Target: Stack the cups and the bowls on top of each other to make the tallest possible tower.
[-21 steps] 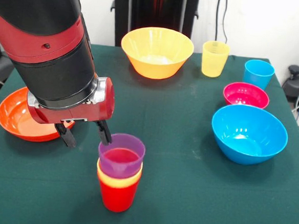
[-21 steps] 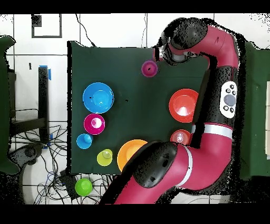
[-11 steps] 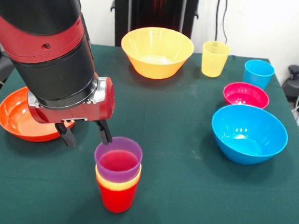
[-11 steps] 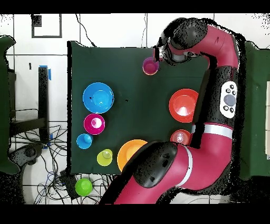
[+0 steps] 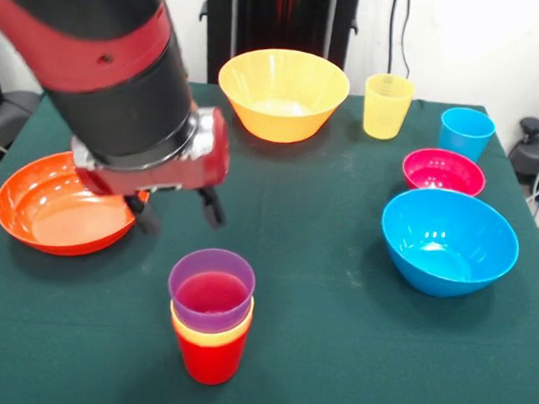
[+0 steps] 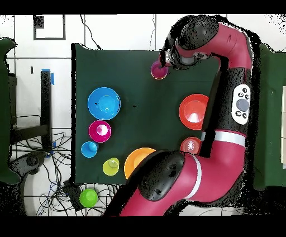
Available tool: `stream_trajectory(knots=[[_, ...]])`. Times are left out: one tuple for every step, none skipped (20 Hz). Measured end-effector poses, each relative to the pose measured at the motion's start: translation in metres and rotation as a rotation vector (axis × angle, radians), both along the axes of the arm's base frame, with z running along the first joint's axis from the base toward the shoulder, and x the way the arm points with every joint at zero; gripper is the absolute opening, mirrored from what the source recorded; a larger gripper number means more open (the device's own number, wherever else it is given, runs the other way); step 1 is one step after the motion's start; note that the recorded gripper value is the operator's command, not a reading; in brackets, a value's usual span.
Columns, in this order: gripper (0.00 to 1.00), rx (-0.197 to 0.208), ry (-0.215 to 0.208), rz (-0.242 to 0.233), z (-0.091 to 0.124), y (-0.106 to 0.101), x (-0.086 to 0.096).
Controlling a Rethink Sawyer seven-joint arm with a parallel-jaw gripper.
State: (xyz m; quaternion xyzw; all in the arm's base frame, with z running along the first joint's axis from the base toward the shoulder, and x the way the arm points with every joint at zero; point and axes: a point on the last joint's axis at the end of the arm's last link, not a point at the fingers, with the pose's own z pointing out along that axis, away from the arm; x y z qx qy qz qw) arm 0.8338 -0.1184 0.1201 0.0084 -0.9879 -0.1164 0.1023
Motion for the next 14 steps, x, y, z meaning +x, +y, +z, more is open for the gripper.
stream_trajectory(knots=[[1.0, 0.005, 0.002, 0.002, 0.004, 0.002, 0.0], [1.0, 0.012, 0.002, 0.004, 0.009, 0.005, 0.001], [1.0, 0.018, 0.003, 0.006, 0.014, 0.007, 0.001], [1.0, 0.026, 0.001, 0.008, 0.019, 0.01, 0.001], [1.0, 0.038, -0.003, 0.012, 0.029, 0.016, 0.002], [1.0, 0.047, -0.007, 0.016, 0.037, 0.021, 0.002], [1.0, 0.052, -0.009, 0.018, 0.042, 0.024, 0.002], [1.0, 0.058, -0.011, 0.023, 0.048, 0.029, 0.002], [1.0, 0.064, -0.014, 0.028, 0.055, 0.034, 0.002], [1.0, 0.071, -0.015, 0.034, 0.061, 0.04, 0.002], [1.0, 0.078, -0.015, 0.04, 0.068, 0.045, 0.001], [1.0, 0.082, -0.015, 0.043, 0.07, 0.048, 0.001], [1.0, 0.087, -0.014, 0.046, 0.074, 0.052, 0.0], [1.0, 0.096, -0.007, 0.053, 0.078, 0.059, -0.003]])
